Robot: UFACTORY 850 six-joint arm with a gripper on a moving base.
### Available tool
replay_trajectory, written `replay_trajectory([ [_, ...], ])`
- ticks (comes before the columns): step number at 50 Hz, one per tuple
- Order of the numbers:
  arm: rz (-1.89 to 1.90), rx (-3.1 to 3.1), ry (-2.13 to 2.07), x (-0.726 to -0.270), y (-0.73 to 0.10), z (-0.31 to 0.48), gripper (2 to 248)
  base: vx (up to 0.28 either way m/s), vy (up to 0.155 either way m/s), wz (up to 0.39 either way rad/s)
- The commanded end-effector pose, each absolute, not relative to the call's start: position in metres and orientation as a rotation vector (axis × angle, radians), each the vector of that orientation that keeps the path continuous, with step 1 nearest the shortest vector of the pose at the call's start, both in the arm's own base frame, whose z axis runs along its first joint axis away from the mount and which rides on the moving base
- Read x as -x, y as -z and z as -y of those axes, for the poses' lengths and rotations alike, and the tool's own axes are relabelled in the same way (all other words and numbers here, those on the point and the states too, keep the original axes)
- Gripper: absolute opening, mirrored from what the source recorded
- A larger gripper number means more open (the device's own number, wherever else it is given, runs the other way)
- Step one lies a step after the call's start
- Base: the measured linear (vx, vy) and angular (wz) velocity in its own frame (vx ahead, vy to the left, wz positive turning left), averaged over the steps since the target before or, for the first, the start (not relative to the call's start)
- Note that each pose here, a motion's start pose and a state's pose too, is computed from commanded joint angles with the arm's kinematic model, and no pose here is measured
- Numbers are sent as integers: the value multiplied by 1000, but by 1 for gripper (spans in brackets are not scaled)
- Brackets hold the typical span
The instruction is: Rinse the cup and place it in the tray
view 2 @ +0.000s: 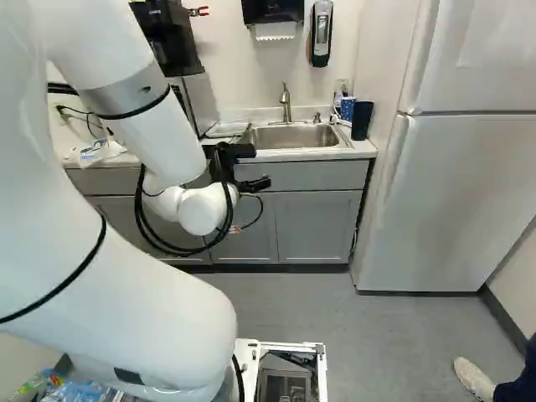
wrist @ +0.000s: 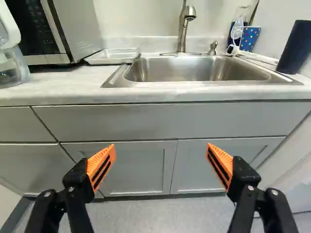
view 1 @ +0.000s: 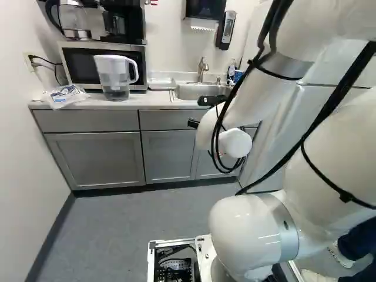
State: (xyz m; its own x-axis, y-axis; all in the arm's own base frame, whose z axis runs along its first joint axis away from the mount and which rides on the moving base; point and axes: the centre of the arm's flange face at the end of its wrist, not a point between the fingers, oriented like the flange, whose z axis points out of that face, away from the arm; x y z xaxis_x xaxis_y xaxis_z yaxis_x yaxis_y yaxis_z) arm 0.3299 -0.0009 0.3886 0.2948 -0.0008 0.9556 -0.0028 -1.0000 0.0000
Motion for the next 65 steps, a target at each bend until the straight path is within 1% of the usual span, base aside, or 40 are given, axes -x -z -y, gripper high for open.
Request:
replay_trajectory([
  [31,3,-2453,-1960,-366,-421,1,247,0,0,0],
  [65,3,-2371,-2058,-387,-455,1,247,0,0,0],
])
